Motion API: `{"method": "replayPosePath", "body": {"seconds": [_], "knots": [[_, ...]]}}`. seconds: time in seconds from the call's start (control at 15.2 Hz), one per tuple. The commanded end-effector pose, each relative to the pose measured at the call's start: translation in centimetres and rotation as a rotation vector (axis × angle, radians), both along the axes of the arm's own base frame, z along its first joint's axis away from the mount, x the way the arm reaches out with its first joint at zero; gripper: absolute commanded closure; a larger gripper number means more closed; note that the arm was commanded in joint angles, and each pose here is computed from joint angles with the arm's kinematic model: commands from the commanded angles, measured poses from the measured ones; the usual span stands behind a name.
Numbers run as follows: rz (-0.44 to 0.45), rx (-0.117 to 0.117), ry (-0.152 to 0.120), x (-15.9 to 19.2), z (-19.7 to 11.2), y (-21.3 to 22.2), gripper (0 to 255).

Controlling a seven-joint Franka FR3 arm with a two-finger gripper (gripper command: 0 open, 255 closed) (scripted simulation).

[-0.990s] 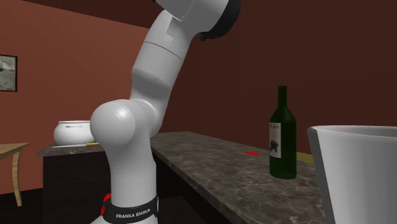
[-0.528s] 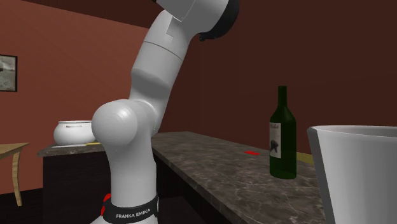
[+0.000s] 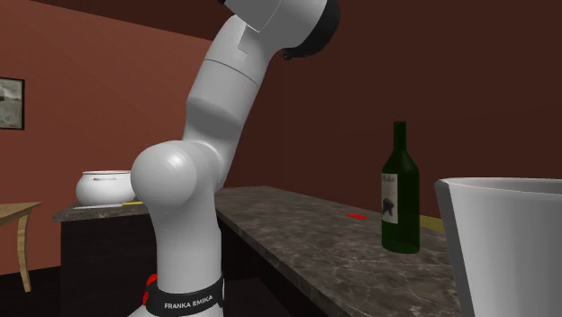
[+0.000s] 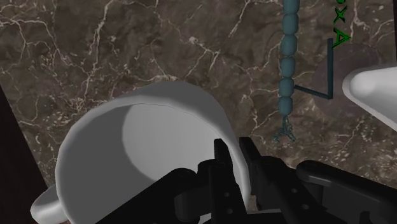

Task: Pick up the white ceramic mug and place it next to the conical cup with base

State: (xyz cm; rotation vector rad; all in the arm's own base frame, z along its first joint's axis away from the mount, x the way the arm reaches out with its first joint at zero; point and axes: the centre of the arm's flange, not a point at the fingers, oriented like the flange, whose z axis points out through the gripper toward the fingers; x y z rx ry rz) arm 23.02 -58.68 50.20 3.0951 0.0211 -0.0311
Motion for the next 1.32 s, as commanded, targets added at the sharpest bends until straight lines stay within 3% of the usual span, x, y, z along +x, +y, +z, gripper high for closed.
{"method": "replayPosePath", "body": {"seconds": [0.0, 1.25], "knots": [[0.0, -0.001, 0.0, 0.0, -1.1, 0.0, 255], [0.0, -0.001, 0.0, 0.0, -11.1, 0.0, 255]]}}
